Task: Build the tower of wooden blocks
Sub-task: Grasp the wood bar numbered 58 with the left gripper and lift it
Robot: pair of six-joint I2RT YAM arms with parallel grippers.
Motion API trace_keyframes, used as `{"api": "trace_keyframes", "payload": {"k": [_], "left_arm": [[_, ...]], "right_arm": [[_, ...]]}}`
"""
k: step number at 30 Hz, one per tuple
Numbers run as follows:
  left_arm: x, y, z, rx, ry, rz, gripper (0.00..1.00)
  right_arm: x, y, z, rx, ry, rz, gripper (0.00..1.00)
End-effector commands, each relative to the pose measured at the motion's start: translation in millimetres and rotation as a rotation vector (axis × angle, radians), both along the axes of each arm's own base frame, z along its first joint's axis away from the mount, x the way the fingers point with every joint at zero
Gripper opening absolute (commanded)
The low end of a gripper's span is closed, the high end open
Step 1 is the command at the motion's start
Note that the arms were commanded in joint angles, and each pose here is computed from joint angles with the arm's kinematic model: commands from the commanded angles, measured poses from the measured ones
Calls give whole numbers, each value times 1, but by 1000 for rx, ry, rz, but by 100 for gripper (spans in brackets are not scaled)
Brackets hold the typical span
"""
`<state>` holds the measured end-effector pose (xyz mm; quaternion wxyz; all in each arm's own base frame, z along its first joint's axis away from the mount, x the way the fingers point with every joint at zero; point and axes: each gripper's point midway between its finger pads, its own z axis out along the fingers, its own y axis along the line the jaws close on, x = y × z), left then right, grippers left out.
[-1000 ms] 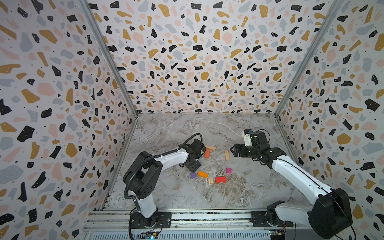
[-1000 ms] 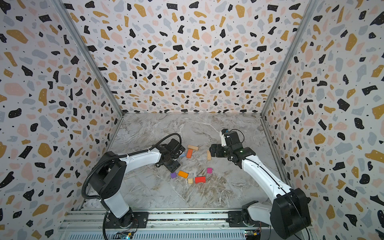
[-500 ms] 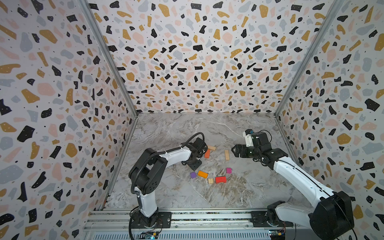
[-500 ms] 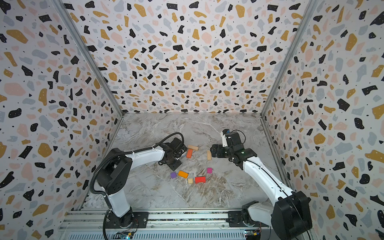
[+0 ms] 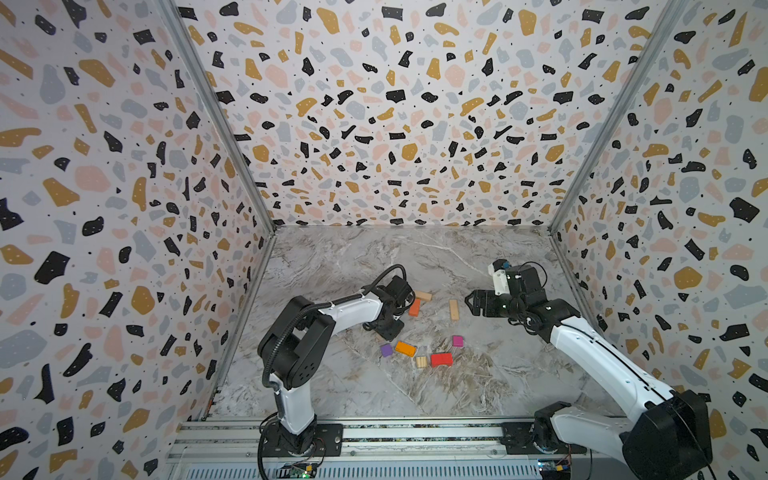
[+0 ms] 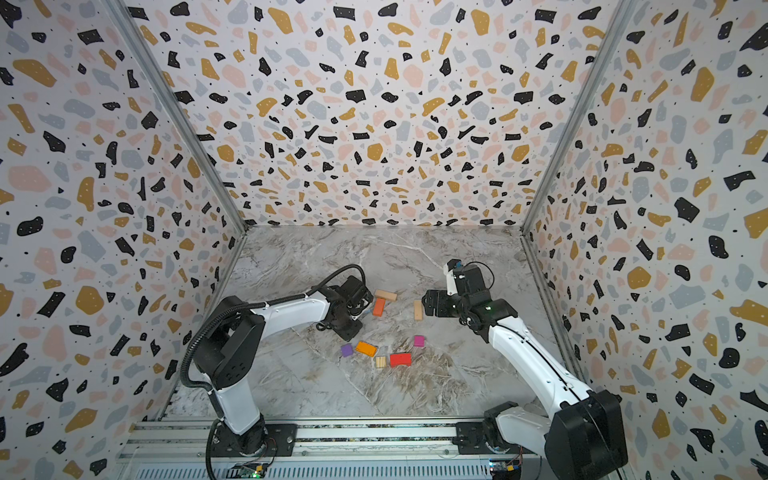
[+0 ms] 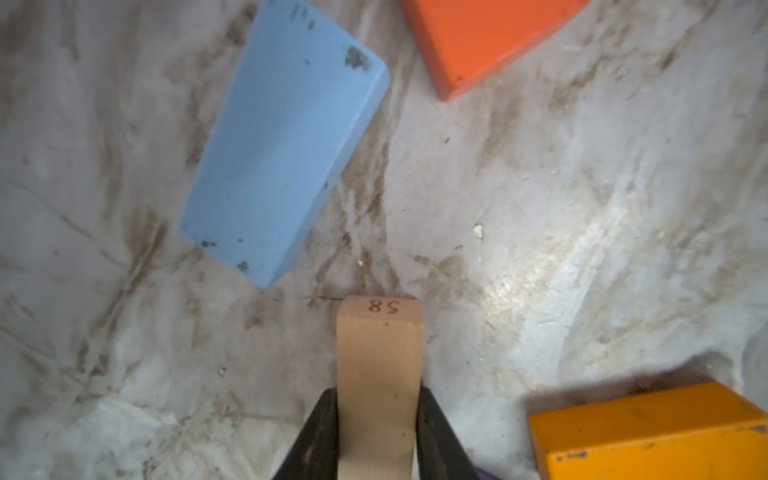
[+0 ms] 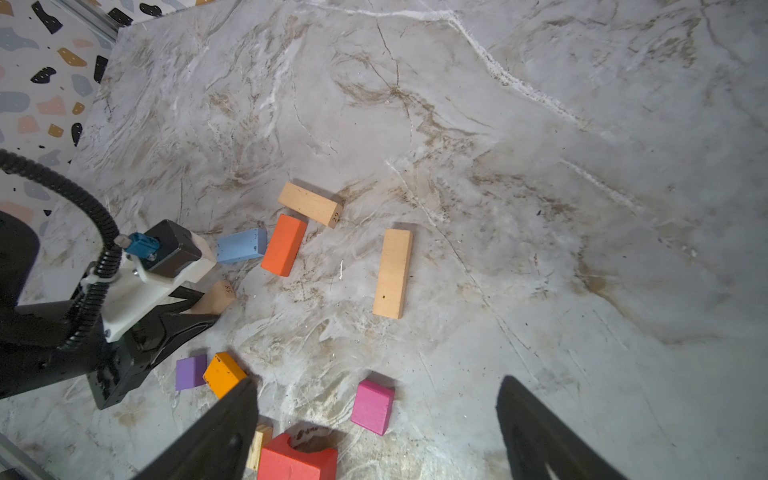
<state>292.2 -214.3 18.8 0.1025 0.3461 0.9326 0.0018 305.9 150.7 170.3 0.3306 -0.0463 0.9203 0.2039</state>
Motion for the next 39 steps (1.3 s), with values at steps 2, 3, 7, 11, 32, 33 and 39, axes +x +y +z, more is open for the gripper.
{"api": "trace_keyframes", "payload": {"k": [2, 3, 7, 11, 32, 33, 39], "left_arm": [[-6, 0, -6, -11, 33, 39, 30], [-6, 0, -7, -11, 34, 45, 30], [-4, -1, -5, -28, 27, 64, 25], [0, -8, 6, -73, 14, 86, 21], [29, -91, 96, -550, -44, 289, 15], [30, -97, 99, -579, -42, 291, 15], [35, -135, 113, -698, -33, 296, 15]], "right_arm": [[-6, -5, -2, -6, 10, -11, 91], [-6, -5, -2, -8, 10, -13, 91], [-7, -7, -5, -12, 18, -19, 91], [-8, -7, -10, -13, 32, -23, 91], [-8, -8, -18, -14, 45, -36, 91], [-9, -9, -19, -14, 46, -36, 91], [-14, 0, -20, 20, 28, 22, 91]]}}
